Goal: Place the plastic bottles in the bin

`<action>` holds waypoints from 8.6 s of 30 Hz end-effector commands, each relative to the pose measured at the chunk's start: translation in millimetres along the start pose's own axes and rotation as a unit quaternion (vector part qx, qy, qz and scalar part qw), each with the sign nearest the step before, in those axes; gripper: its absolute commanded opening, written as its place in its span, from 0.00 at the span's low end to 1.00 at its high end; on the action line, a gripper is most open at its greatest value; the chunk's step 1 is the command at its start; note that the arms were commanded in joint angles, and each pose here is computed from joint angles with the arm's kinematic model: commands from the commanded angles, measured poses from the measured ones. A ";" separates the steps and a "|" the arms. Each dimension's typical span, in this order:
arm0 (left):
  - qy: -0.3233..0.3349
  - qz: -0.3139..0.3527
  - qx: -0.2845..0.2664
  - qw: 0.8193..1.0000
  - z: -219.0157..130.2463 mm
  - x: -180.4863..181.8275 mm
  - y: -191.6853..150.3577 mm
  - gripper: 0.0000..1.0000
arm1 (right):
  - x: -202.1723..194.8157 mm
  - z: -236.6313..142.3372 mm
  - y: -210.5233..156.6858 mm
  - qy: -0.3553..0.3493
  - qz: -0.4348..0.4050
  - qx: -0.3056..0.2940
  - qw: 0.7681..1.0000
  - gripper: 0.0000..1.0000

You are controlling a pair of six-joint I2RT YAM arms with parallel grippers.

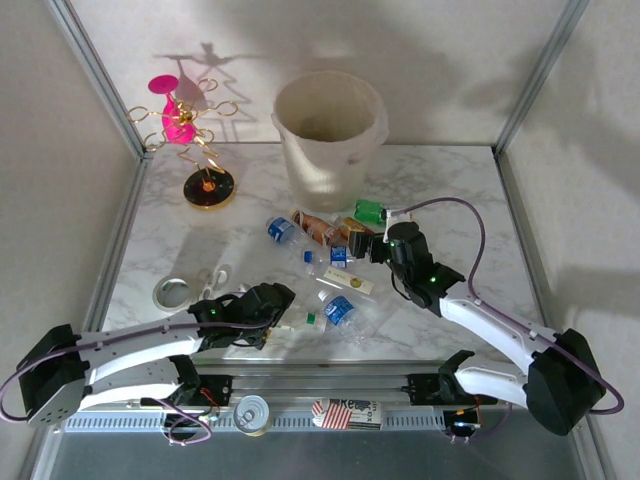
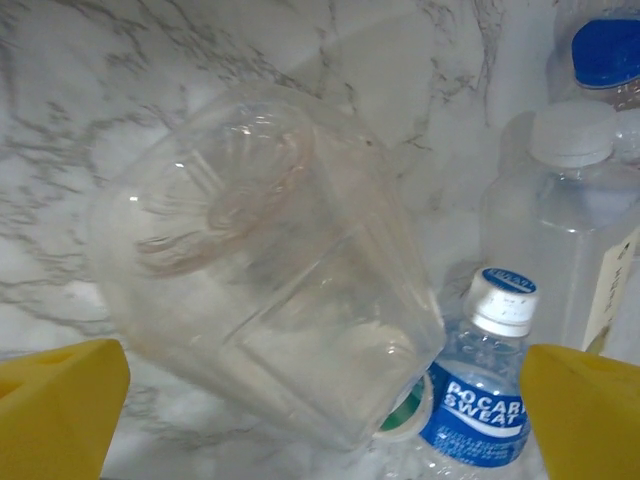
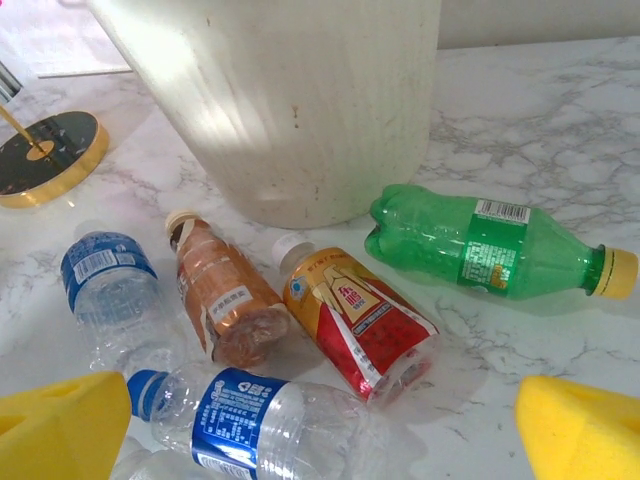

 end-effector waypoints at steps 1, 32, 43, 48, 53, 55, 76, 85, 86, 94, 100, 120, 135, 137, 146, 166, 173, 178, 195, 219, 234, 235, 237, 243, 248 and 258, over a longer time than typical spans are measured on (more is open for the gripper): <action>-0.032 -0.035 -0.014 0.999 9.7 -12.4 -1.2 1.00 | -6.7 -4.9 -0.2 -0.020 0.008 -0.010 1.000 0.99; -0.019 -0.087 -0.096 0.991 48.5 9.5 44.7 0.79 | -14.5 -7.4 -1.6 -0.046 -0.003 0.003 0.999 0.99; -0.024 -0.082 -0.096 0.992 55.8 1.4 45.1 0.59 | -16.6 -8.1 1.3 -0.054 -0.007 0.006 0.998 0.99; -0.078 -0.072 -0.124 0.987 38.3 -31.5 54.1 0.50 | -18.0 -9.2 1.0 -0.058 -0.011 0.007 0.998 0.99; -0.161 -0.019 -0.159 0.974 2.8 -90.0 63.4 0.48 | -17.8 -9.7 0.0 -0.057 -0.012 0.010 0.998 0.99; -0.193 0.006 -0.177 0.965 -15.9 -113.7 66.1 0.48 | -18.0 -10.4 0.1 -0.057 -0.011 0.009 0.998 0.99; -0.468 0.238 -0.262 0.810 -213.3 -371.0 35.3 0.46 | -13.1 -20.5 -7.1 -0.027 0.029 0.007 0.999 0.99; -0.473 0.267 -0.294 0.786 -194.5 -448.6 35.3 0.45 | -10.5 -32.4 -7.9 -0.006 0.057 -0.005 0.998 0.99; -0.470 0.269 -0.298 0.786 -188.5 -455.1 35.8 0.45 | -8.9 -33.3 -8.2 0.001 0.059 -0.005 0.998 0.99; -0.416 0.308 -0.310 0.798 -120.8 -488.9 37.2 0.45 | 0.1 -34.4 -15.1 0.034 0.063 0.005 0.997 0.99; -0.358 0.331 -0.317 0.813 -71.7 -493.8 43.0 0.46 | 0.9 -35.9 -21.0 0.039 0.061 0.010 0.997 0.99; -0.384 0.337 -0.291 0.809 -100.3 -498.5 30.6 0.98 | 6.3 -29.3 -26.2 0.053 0.058 0.017 0.997 0.99; -0.473 0.350 -0.224 0.777 -197.1 -424.9 2.1 1.00 | -12.9 -6.7 -37.1 -0.016 0.020 0.057 0.998 0.99; -0.479 0.344 -0.223 0.777 -202.9 -403.7 6.0 1.00 | -17.9 -2.7 -35.4 -0.021 0.014 0.060 0.998 0.99; -0.425 0.272 -0.217 0.835 -157.6 -275.2 48.4 1.00 | -32.9 25.6 -17.4 0.040 -0.034 0.068 0.996 0.99; -0.330 0.162 -0.139 0.919 -55.4 -143.3 68.8 1.00 | -64.9 128.5 6.4 0.074 -0.166 0.159 0.970 0.99; -0.326 0.173 -0.134 0.920 -53.1 -147.5 63.0 1.00 | -66.6 170.5 0.9 0.107 -0.160 0.184 0.964 0.99; -0.306 0.176 -0.133 0.926 -45.9 -137.8 64.1 1.00 | -67.8 189.5 -17.6 0.114 -0.168 0.220 0.954 0.99; -0.295 0.174 -0.130 0.930 -34.3 -144.8 59.9 1.00 | -71.1 155.7 -49.6 0.116 -0.111 0.229 0.960 0.99; -0.301 0.170 -0.126 0.930 -33.7 -148.3 53.2 1.00 | -86.0 161.6 -63.0 0.064 -0.107 0.257 0.958 0.84; -0.298 0.169 -0.126 0.931 -31.4 -148.3 52.1 1.00 | -87.7 169.0 -81.2 0.060 -0.108 0.267 0.956 0.77; -0.298 0.169 -0.126 0.931 -31.3 -148.7 52.0 0.99 | -87.8 169.4 -82.0 0.059 -0.108 0.268 0.956 0.75; -0.298 0.169 -0.126 0.931 -31.2 -149.2 51.8 1.00 | -87.8 169.7 -84.3 0.060 -0.107 0.269 0.955 0.72; -0.298 0.169 -0.128 0.931 -31.0 -151.2 51.9 0.99 | -87.1 165.9 -77.2 0.062 -0.108 0.254 0.959 0.59; -0.298 0.170 -0.130 0.930 -31.4 -152.8 51.8 1.00 | -87.7 151.9 -59.4 0.070 -0.098 0.219 0.968 0.51; -0.298 0.169 -0.149 0.928 -34.3 -152.2 57.9 1.00 | -99.5 93.6 -4.5 0.064 -0.039 0.111 0.991 0.49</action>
Point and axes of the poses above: each hand's point on the last joint's axis, 136 mm out from that joint toward the fingers, its own z axis out along the fingers, its own x axis along the line the jaws close on, y = z × x, the point moved 3 cm from there along -z, back along the fingers, and after that the axes turned 15 degrees about -z, right-handed, at the moved point
